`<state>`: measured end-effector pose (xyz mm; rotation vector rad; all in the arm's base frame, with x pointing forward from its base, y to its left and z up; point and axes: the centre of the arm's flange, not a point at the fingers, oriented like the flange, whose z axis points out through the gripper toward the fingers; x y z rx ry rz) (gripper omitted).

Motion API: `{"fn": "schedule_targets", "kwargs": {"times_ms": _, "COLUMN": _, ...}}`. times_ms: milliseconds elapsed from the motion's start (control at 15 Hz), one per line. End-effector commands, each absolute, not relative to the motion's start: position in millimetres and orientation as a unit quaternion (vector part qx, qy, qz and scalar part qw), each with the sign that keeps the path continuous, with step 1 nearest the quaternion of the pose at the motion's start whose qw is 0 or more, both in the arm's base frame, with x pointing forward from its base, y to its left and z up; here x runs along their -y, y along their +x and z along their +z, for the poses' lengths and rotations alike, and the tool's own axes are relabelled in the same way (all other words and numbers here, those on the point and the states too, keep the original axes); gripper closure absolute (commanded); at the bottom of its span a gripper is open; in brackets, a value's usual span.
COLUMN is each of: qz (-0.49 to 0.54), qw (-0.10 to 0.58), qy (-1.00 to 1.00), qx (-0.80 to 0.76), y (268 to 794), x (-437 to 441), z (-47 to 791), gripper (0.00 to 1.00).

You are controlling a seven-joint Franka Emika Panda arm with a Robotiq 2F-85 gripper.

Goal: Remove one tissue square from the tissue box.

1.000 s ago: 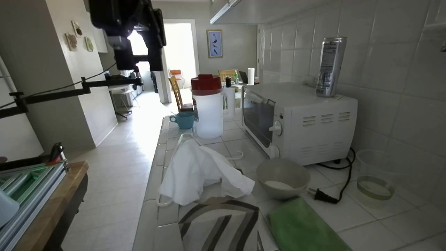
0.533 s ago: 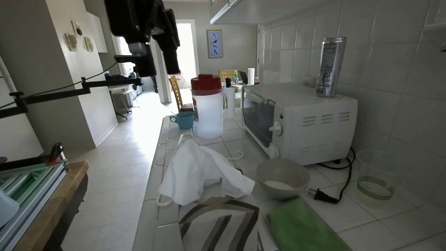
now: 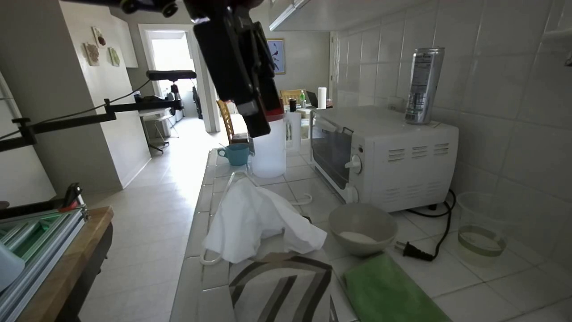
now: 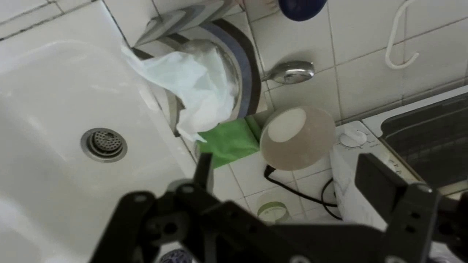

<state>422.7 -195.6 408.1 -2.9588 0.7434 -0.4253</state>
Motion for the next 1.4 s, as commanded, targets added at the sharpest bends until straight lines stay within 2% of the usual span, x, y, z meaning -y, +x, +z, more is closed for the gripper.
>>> {"fn": "schedule_targets", "kwargs": {"times_ms": 0, "qz": -0.125, "qw": 0.066, "qy": -0.968, "qx": -0.209, "y": 422.9, "x": 203.8, "z": 403.4, "gripper": 0.0}}
{"fn": "schedule_targets", "kwargs": {"times_ms": 333, "qz": -0.07, "qw": 0.036, "qy": -0.978, "qx": -0.194, "y": 405.2, "x": 222.3, "z": 393.7, "gripper": 0.0}}
{"fn": "schedule_targets", "kwargs": {"times_ms": 667, "qz": -0.072, "qw": -0.018, "qy": -0.982, "qx": -0.173, "y": 398.6, "x": 240.3, "z": 388.7, "gripper": 0.0}}
{"fn": "schedule_targets", "kwargs": {"times_ms": 733, "qz": -0.07, "qw": 0.002, "qy": -0.978, "qx": -0.195, "y": 395.0, "x": 234.7, "z": 390.6, "gripper": 0.0}}
{"fn": "schedule_targets", "kwargs": {"times_ms": 1333, "qz": -0.106, "qw": -0.006, "qy": -0.985, "qx": -0.137, "y": 403.8, "x": 231.0, "z": 379.9, "gripper": 0.0}}
